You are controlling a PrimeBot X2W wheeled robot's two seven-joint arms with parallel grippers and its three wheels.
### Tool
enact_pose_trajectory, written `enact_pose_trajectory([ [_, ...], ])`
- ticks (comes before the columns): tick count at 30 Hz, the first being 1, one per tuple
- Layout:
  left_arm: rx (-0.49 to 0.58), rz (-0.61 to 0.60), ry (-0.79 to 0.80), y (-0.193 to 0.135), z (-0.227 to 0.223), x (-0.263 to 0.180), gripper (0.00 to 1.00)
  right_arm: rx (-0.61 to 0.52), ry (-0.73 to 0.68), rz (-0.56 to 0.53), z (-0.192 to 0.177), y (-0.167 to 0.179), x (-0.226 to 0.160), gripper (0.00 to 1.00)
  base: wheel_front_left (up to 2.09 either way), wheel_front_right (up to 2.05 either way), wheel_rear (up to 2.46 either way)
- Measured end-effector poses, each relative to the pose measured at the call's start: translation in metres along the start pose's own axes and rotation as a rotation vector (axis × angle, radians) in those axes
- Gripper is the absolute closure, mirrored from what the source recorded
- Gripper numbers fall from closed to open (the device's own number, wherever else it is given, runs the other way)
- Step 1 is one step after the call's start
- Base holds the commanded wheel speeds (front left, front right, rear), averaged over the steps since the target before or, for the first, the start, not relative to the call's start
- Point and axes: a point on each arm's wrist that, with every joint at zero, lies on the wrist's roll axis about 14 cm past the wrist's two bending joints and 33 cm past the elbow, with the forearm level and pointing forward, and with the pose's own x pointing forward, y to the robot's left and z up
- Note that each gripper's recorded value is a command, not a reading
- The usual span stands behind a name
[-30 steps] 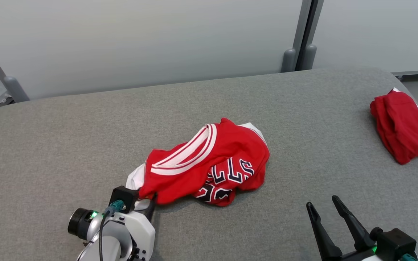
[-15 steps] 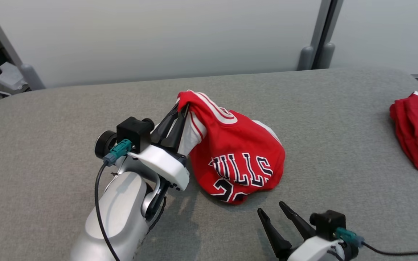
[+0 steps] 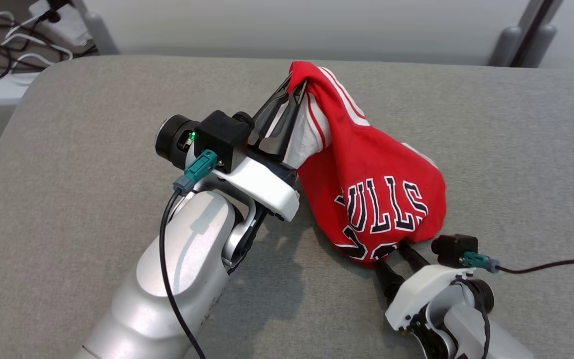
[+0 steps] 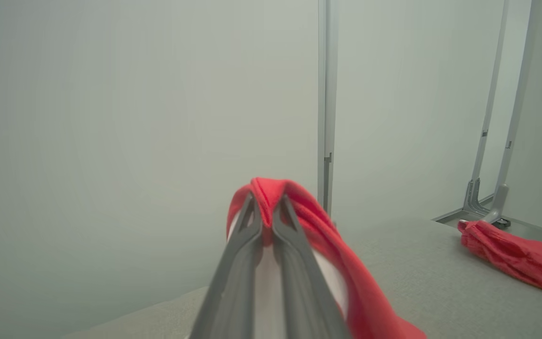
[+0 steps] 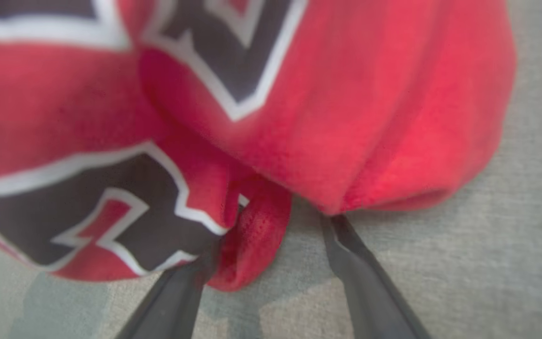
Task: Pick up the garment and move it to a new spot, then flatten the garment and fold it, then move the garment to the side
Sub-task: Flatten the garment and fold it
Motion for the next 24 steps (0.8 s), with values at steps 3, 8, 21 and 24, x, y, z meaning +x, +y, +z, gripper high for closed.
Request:
enact_pose_trajectory([
  [3, 0.007, 0.02, 0.014, 0.008, -0.005, -0.002, 1.0, -0.012, 0.025, 0.044, -0.002, 0.012, 0.012, 0.11, 0.0, 0.0, 0.0],
  [8, 0.01, 0.027, 0.027, 0.012, -0.009, -0.007, 1.0, -0.044, 0.075, 0.07, -0.012, 0.017, 0.021, 1.0, 0.0, 0.0, 0.0],
  [21, -0.131, 0.091, -0.007, 0.025, 0.001, -0.006, 1.0, -0.049, -0.12, -0.057, 0.055, -0.034, 0.005, 1.0, 0.0, 0.0, 0.0],
  [24, -0.225, 0.128, -0.007, 0.031, -0.003, -0.014, 1.0, -0.082, -0.273, -0.136, 0.098, -0.065, -0.026, 1.0, 0.0, 0.0, 0.0],
])
